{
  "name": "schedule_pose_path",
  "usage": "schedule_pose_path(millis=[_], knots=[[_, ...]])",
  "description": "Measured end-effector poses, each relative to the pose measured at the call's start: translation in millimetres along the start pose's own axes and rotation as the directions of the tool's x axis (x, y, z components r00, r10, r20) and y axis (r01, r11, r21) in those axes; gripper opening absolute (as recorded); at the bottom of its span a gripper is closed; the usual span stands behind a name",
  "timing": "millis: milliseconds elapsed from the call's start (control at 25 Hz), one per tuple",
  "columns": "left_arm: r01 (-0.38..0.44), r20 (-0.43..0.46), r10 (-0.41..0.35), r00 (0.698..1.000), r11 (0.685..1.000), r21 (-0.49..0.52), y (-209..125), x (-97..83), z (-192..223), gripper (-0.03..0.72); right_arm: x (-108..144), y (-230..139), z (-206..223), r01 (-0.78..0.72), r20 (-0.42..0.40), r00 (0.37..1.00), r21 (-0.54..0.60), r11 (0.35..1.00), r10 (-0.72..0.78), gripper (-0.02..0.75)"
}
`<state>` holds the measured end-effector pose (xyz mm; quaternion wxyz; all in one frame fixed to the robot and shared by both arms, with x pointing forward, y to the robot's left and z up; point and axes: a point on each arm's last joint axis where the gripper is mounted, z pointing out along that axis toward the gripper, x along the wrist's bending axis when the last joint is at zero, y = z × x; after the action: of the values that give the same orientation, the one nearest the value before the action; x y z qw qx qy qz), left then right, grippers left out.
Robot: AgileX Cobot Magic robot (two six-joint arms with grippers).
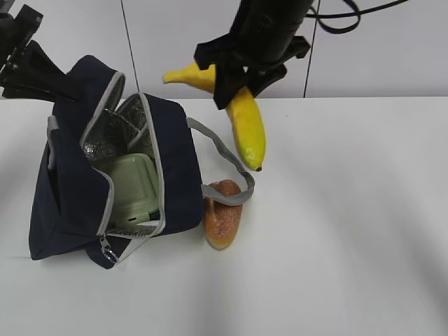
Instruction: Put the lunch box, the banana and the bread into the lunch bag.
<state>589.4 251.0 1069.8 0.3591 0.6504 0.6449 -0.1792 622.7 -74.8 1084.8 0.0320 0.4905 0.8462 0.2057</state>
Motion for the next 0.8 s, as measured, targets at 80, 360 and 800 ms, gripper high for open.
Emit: schedule_pose_path(millis=[80,360,800], knots=[[0.000,0.000,0.000,1.000,1.000,0.000,0,0.0,0,-0.014,16,-1,8,0.025,-0.015,1.000,0.018,1.000,-0.025,0.330],[0.001,0.001,-0.001,1.000,1.000,0.000,0,-0.1,0,-0.014,51,-7,49,0.016,-0.066,0.998,0.105,0.994,-0.009,0.330],[0.001,0.001,-0.001,1.000,1.000,0.000,0,-0.1,0,-0.014,68,8,58,-0.144,-0.208,0.969,-0.025,0.989,0.136,0.330]])
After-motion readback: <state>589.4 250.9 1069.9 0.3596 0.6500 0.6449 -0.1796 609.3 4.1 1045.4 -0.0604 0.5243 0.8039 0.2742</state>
